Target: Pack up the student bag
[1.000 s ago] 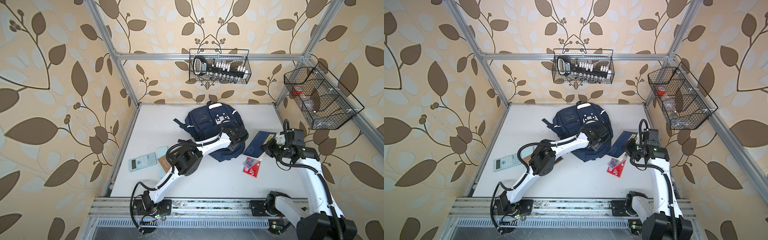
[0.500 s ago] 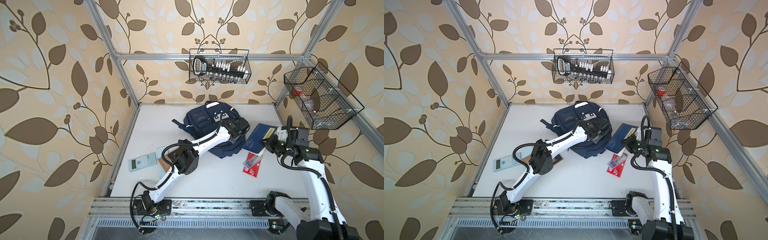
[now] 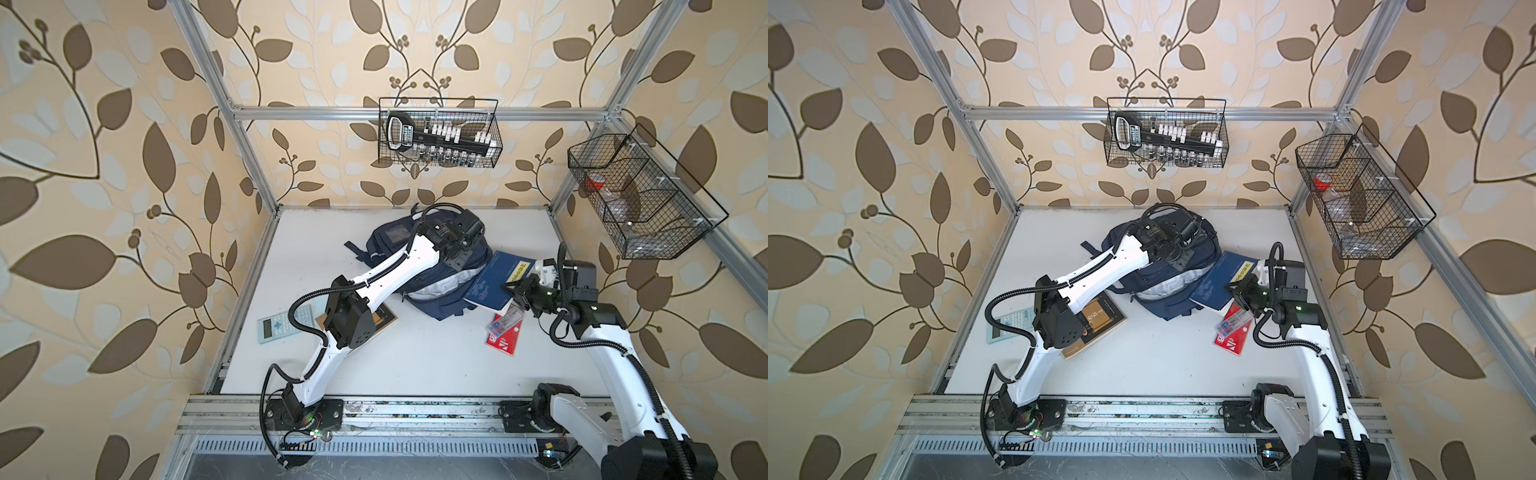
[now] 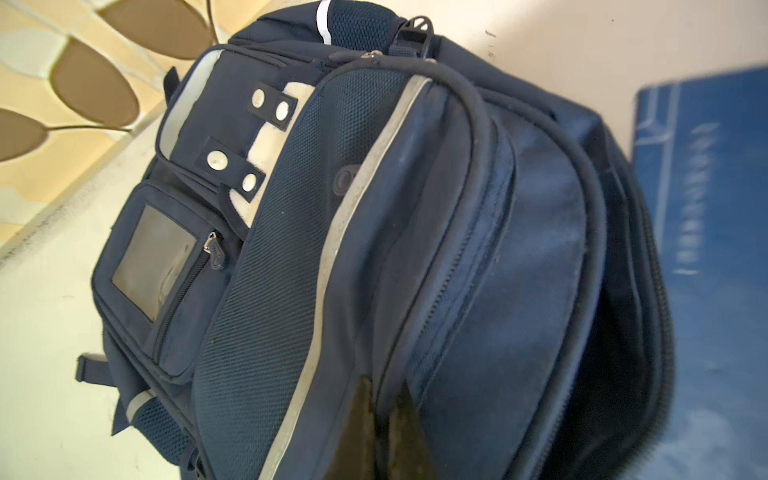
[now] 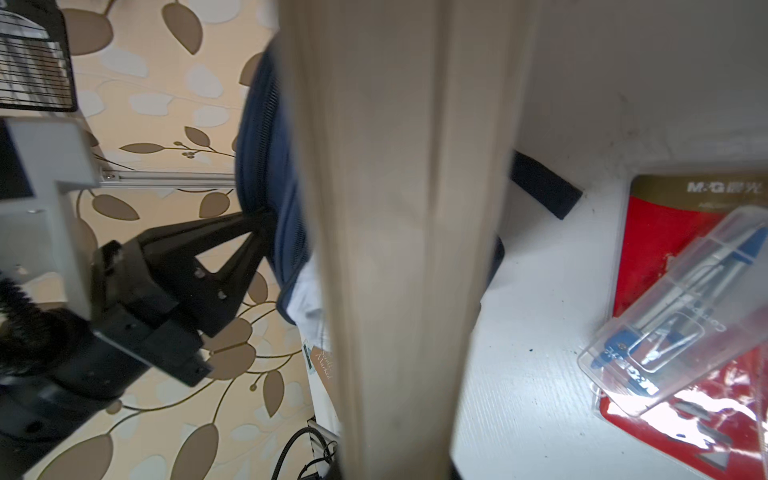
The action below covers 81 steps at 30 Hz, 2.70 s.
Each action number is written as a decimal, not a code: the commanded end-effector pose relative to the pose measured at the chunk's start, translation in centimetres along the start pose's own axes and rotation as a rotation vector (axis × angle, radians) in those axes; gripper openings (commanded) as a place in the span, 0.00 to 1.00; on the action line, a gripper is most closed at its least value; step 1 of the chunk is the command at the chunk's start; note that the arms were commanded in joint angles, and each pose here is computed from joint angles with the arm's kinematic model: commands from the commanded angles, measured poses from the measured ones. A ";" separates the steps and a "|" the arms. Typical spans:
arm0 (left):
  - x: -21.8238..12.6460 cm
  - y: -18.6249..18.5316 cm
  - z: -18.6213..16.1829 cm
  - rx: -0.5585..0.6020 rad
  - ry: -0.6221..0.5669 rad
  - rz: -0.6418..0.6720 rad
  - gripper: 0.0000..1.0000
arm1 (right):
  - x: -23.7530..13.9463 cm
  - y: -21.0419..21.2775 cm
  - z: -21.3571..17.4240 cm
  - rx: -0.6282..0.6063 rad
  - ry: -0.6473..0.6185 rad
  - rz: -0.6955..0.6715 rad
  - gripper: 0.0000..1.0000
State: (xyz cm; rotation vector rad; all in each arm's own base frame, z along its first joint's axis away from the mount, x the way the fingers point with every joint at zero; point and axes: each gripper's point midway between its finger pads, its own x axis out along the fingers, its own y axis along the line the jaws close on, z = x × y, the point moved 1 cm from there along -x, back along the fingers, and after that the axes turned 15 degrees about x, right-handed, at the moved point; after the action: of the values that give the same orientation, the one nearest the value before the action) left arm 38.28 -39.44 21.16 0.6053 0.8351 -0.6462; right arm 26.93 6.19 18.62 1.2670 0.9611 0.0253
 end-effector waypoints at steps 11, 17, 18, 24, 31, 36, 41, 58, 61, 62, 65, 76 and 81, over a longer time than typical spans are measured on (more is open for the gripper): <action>-8.3 2.9 5.3 -0.256 -0.301 -0.184 0.00 | 0.2 0.1 -3.0 0.039 0.106 0.157 0.00; -10.1 2.3 5.5 -0.224 -0.321 -0.235 0.00 | 1.5 3.1 -0.8 0.020 0.082 0.293 0.00; -10.2 2.3 5.4 -0.219 -0.317 -0.238 0.00 | 1.9 3.7 -0.4 0.024 0.081 0.309 0.00; -11.9 1.7 6.1 -0.204 -0.355 -0.297 0.00 | 5.4 6.6 -1.5 -0.046 0.091 0.295 0.00; -13.7 2.7 7.5 -0.299 -0.423 -0.405 0.00 | 9.7 7.6 -2.5 -0.060 0.047 0.297 0.00; -15.0 3.3 7.7 -0.315 -0.451 -0.438 0.00 | 13.2 9.4 -1.8 -0.063 -0.009 0.309 0.00; -15.2 4.2 7.3 -0.344 -0.457 -0.445 0.00 | 16.7 10.6 -1.7 -0.042 0.012 0.303 0.02; -6.8 7.8 2.6 -0.446 -0.318 -0.360 0.00 | 9.1 4.2 -0.9 -0.193 -0.178 -0.073 0.65; -4.6 6.9 1.6 -0.479 -0.284 -0.398 0.00 | 6.3 3.2 -1.7 -0.272 -0.189 -0.096 0.61; -4.2 6.7 1.6 -0.489 -0.277 -0.414 0.00 | 5.7 2.7 -2.1 -0.292 -0.178 -0.101 0.60; -2.4 6.4 0.9 -0.525 -0.238 -0.426 0.00 | 4.1 1.1 -3.9 -0.337 -0.119 -0.119 0.59; -2.9 11.0 -5.6 -0.735 -0.116 -0.340 0.49 | 5.9 1.8 -15.7 -0.429 0.166 0.020 0.71; -5.4 13.8 -12.8 -0.810 -0.046 -0.167 0.62 | 9.1 2.8 -21.9 -0.560 0.285 -0.005 0.71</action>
State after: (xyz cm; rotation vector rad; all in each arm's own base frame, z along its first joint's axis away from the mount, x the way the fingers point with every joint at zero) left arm 41.00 -23.57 18.06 -0.2311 1.1069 -0.5045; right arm 19.92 25.85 14.37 0.7573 1.1457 0.3873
